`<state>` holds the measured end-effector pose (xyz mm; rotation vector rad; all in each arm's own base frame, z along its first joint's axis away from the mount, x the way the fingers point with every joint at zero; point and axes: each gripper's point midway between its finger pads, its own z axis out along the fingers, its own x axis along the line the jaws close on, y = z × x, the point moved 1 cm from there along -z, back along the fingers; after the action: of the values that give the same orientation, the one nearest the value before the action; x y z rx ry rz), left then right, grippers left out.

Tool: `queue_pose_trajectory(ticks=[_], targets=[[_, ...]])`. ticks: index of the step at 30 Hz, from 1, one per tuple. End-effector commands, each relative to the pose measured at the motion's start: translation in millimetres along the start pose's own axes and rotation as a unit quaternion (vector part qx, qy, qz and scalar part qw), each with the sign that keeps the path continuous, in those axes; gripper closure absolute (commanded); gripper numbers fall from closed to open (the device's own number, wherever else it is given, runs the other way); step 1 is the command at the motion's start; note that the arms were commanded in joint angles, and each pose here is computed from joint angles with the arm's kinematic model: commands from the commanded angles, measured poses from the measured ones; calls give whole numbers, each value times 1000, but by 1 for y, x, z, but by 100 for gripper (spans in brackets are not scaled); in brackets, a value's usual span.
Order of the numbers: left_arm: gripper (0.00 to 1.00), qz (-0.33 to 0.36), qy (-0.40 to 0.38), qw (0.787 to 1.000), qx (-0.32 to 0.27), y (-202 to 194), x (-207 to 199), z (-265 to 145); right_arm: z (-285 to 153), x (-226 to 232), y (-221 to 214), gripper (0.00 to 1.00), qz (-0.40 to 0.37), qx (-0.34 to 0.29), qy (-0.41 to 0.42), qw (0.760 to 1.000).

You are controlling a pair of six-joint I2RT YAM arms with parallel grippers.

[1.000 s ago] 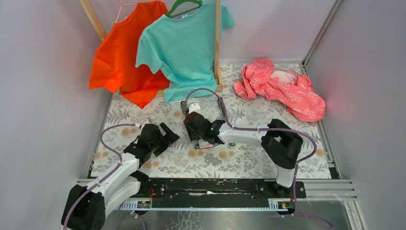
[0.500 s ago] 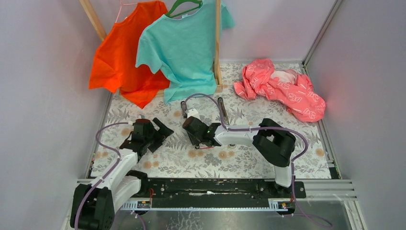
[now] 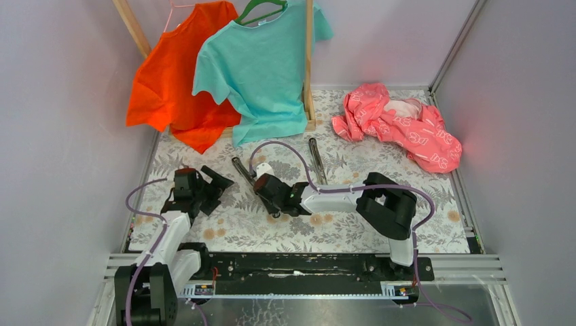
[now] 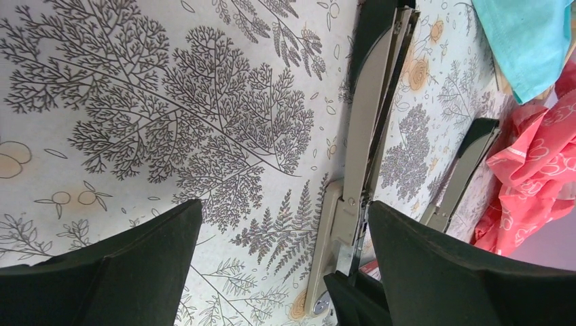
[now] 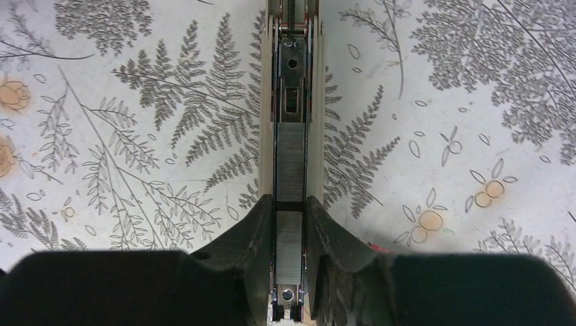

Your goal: Load the staples into the stapler

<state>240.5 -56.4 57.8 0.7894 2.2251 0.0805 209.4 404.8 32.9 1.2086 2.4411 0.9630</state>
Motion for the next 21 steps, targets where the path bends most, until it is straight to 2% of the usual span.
queue_pose_trajectory(ticks=[1, 14, 21], targets=[[0, -10, -33, 999, 0, 5, -8, 0, -8, 26, 25, 88, -3, -47, 62, 997], [6, -43, -112, 992, 47, -11, -22, 20, -8, 38, 17, 92, -23, -57, 99, 993], [9, -43, -126, 989, 64, -13, -22, 38, -10, 46, 13, 93, -36, -54, 107, 992]])
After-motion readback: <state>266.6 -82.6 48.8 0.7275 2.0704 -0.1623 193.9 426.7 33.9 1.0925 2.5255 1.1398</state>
